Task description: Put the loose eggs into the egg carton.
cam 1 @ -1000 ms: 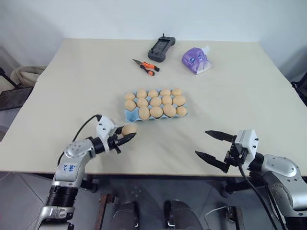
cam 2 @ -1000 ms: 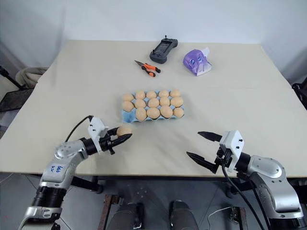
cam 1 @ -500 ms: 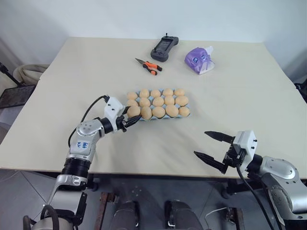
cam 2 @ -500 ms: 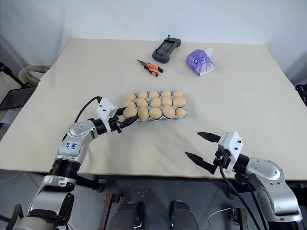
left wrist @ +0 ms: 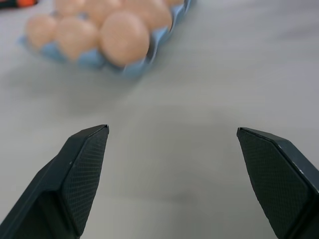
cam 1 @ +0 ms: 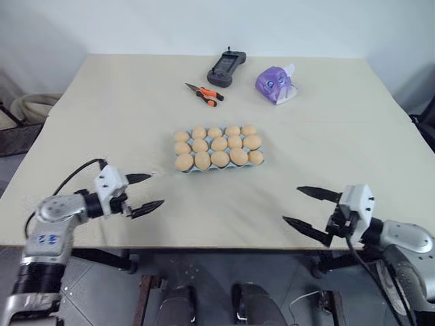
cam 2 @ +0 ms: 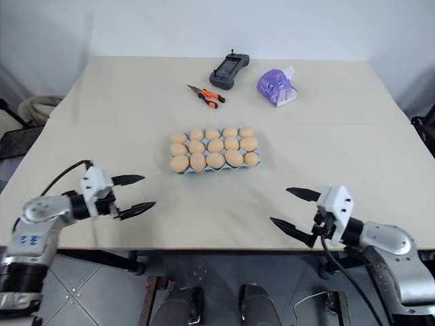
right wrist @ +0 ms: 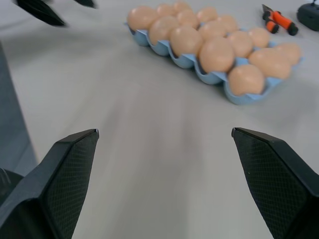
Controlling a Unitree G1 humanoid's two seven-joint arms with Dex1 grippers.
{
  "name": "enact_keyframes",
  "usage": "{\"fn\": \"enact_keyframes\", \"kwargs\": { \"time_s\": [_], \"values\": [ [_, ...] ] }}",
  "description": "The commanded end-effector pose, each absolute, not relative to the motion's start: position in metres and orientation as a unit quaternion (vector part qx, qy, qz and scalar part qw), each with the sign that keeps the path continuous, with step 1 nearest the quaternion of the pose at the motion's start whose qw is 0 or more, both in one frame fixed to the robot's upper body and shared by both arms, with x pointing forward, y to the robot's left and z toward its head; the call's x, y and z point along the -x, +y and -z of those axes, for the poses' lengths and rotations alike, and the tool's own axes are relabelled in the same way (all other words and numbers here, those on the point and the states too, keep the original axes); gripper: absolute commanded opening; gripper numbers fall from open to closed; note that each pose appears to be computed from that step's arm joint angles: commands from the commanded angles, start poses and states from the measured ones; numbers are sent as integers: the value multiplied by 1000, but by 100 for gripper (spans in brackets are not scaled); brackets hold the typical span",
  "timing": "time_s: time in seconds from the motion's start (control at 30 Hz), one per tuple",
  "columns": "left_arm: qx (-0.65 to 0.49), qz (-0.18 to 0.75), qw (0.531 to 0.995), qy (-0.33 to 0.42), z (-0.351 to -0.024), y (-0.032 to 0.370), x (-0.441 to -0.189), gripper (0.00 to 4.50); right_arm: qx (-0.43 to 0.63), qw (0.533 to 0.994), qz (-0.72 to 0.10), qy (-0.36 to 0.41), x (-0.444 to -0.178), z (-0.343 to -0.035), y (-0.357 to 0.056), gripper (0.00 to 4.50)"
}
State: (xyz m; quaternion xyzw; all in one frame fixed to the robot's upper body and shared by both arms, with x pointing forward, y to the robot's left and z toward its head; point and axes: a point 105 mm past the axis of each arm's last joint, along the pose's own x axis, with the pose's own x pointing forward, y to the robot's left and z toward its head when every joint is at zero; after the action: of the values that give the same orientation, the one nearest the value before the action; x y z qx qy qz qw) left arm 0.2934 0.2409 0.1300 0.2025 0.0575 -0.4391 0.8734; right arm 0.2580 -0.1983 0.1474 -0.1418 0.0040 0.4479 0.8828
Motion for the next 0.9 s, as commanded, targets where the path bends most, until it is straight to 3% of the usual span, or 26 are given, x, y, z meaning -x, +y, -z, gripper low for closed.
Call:
{"fn": "enact_keyframes", "kwargs": {
  "time_s": [0.03,0.37,0.9],
  "values": [
    [-228,432,872,42,-145,250,-280,439,160,884,-439,-13,-262,-162,-214,450],
    [-212,405,889,15,-144,236,-281,439,165,890,-424,-30,-278,-168,-222,450],
    [-207,400,893,2,-144,230,-288,439,162,891,-422,-38,-283,-166,-220,450]
  ]
}}
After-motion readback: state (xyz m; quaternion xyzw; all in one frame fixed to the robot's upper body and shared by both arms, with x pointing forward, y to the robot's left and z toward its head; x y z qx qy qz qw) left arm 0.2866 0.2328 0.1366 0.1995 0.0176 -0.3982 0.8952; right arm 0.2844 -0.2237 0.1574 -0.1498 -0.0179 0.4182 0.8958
